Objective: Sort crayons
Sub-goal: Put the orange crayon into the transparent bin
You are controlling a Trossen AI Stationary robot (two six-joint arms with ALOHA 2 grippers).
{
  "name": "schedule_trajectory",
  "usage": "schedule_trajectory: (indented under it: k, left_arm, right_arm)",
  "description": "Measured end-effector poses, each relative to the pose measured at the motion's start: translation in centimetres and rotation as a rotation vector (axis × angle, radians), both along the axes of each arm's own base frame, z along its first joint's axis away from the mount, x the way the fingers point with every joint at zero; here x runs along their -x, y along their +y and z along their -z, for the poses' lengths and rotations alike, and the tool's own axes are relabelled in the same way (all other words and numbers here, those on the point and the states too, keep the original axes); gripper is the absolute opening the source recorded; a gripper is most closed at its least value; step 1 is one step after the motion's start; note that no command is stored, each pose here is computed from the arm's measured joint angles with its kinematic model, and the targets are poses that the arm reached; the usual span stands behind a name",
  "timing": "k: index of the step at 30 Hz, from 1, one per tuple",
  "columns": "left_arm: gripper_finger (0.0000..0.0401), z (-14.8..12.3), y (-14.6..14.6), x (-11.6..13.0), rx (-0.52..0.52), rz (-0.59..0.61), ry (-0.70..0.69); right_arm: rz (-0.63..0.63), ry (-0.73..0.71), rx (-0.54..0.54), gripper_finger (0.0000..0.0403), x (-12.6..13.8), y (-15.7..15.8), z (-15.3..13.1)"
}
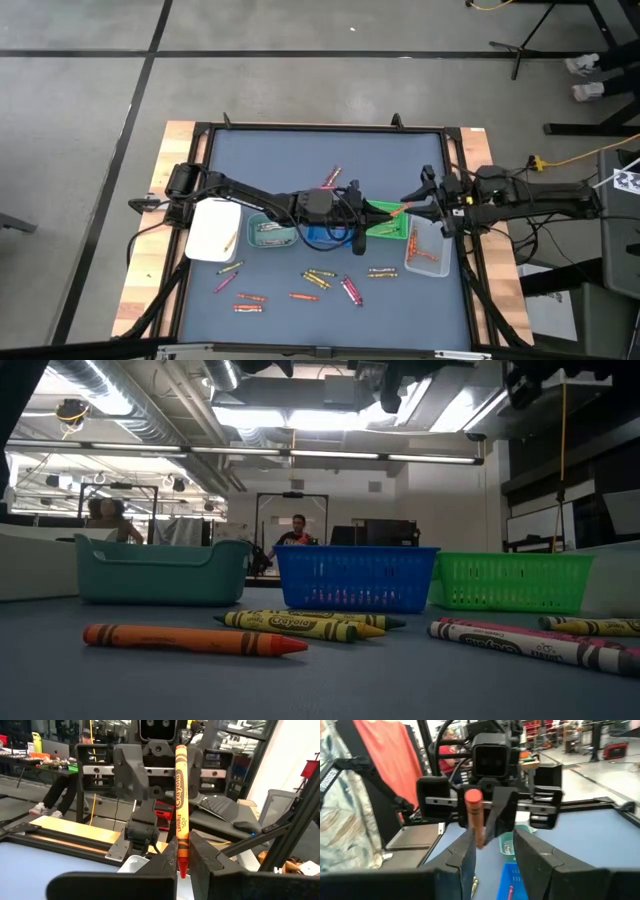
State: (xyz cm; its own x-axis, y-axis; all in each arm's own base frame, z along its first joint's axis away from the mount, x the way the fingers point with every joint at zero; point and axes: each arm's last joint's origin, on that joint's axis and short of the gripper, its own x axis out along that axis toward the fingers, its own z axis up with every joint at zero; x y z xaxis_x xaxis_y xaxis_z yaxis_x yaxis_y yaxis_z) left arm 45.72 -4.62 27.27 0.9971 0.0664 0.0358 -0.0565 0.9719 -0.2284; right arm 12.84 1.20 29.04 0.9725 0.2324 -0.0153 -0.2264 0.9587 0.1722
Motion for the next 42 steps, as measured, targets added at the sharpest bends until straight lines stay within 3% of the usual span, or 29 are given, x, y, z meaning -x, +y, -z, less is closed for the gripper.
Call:
schedule_trajectory:
  k: [6,23,36,42]
  left_arm:
    - [0.0009,0.0,0.0,0.0,0.000,0.000,0.003]
    - [0.0009,0.4,0.0,0.0,-0.005,0.000,0.037]
    - [0.0009,0.4,0.0,0.0,-0.004,-0.001,0.038]
    - [0.0011,0.4,0.0,0.0,-0.002,-0.001,0.038]
  right_arm:
    - [-0.074,0.018,0.020,0.0131,-1.2,0.3,0.4]
    - [-0.073,-0.023,0.020,0.0130,-2.4,0.3,0.2]
    - [-0.073,-0.021,0.019,0.0022,-2.4,0.3,0.2]
    - [-0.073,-0.018,0.010,0.0022,-2.4,0.3,0.2]
